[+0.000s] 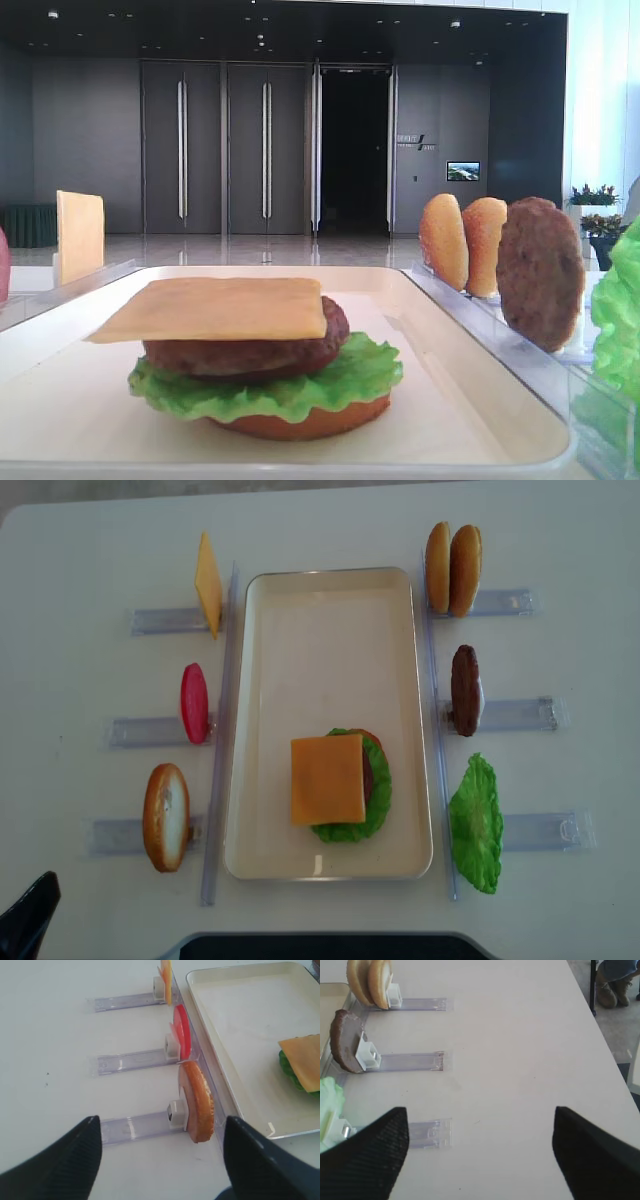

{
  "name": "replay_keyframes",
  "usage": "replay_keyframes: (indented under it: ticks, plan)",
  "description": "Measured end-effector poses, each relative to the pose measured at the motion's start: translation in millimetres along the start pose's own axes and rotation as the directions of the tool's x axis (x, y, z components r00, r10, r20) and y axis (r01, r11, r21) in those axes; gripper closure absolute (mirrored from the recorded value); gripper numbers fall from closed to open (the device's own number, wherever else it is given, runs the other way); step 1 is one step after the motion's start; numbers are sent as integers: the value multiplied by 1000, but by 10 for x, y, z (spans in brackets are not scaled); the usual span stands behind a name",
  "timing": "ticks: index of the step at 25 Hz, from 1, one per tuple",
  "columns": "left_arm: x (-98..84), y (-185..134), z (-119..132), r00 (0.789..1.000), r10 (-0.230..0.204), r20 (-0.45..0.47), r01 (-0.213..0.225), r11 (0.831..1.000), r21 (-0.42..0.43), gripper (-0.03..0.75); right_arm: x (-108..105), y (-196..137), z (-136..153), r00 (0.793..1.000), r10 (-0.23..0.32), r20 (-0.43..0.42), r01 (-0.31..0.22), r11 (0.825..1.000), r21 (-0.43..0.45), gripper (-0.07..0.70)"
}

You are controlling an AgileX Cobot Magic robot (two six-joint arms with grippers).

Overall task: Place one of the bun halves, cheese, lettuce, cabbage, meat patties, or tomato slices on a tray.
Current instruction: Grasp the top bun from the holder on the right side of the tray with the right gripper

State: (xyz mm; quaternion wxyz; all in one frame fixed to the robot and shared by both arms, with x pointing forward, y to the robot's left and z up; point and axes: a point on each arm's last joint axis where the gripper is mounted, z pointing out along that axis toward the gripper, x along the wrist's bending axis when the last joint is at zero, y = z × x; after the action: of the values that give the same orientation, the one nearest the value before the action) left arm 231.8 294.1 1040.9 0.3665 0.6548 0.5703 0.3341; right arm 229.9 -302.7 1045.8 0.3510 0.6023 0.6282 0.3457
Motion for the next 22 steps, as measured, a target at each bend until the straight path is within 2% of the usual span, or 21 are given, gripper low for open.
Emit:
replay_keyframes:
  ticks: [22]
  plan:
    - [0, 0, 0, 1000, 0, 0, 0, 1000, 0, 139, 0, 0, 0, 1000, 0, 0, 0, 1000, 0, 44]
